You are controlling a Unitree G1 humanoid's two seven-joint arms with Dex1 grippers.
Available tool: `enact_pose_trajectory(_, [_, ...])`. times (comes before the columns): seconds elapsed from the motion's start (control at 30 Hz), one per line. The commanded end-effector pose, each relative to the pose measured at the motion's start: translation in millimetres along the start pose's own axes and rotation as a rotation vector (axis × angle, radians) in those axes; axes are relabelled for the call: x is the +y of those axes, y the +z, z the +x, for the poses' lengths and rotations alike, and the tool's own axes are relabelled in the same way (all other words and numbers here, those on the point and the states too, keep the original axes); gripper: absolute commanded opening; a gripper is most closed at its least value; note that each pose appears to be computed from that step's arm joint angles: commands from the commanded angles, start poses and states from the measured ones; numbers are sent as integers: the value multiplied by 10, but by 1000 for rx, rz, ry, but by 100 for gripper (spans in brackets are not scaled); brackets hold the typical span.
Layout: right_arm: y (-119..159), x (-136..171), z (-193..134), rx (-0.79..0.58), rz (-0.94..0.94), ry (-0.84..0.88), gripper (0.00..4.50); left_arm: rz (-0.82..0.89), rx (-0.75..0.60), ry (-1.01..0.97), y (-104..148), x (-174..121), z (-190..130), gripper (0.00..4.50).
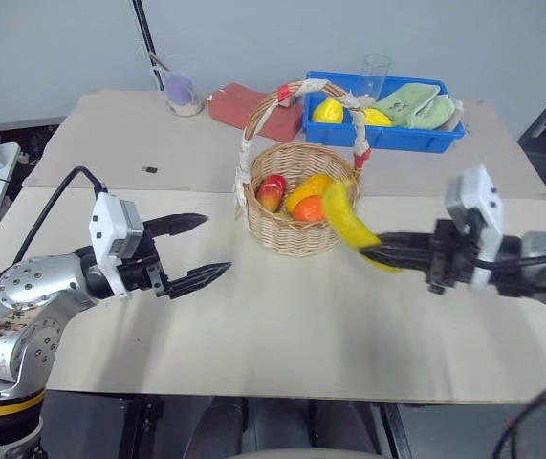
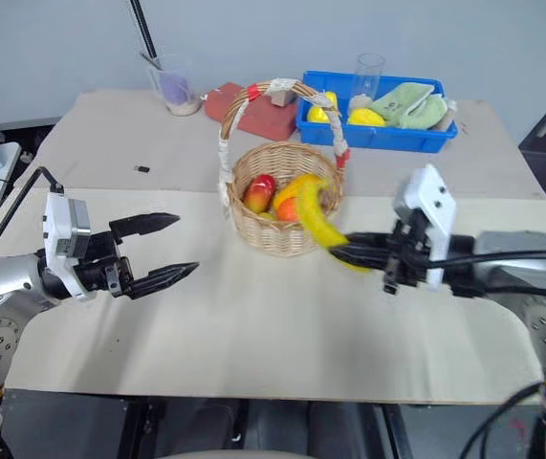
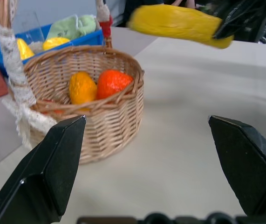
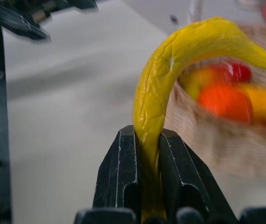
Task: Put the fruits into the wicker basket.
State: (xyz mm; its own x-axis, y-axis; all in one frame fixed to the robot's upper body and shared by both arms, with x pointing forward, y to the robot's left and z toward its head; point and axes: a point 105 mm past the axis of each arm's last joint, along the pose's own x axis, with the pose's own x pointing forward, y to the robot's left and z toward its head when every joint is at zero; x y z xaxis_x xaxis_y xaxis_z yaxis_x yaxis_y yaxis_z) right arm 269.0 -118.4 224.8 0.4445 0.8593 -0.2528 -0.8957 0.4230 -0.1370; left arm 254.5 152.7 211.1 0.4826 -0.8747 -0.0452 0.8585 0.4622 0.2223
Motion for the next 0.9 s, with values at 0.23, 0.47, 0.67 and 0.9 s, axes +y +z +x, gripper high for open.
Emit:
enact_pose_trajectory(0.23, [136,-626,586,-59,4,-172,18,72,-54,-13,207,-8,73,450])
enact_pose_trajectory(0.47, [279,-742,780,-121,11,-202,152,78,-78,-11,244,-14,129,450])
enact_pose_trajectory(0.67, [387,-663,717,-163,-10,-191,361,61,-111,-5,285,17,164,450])
enact_pose_trajectory(0.9, [322,-356,278,-154,-130,-106,386,31,-144,-15,333,-5,171,450])
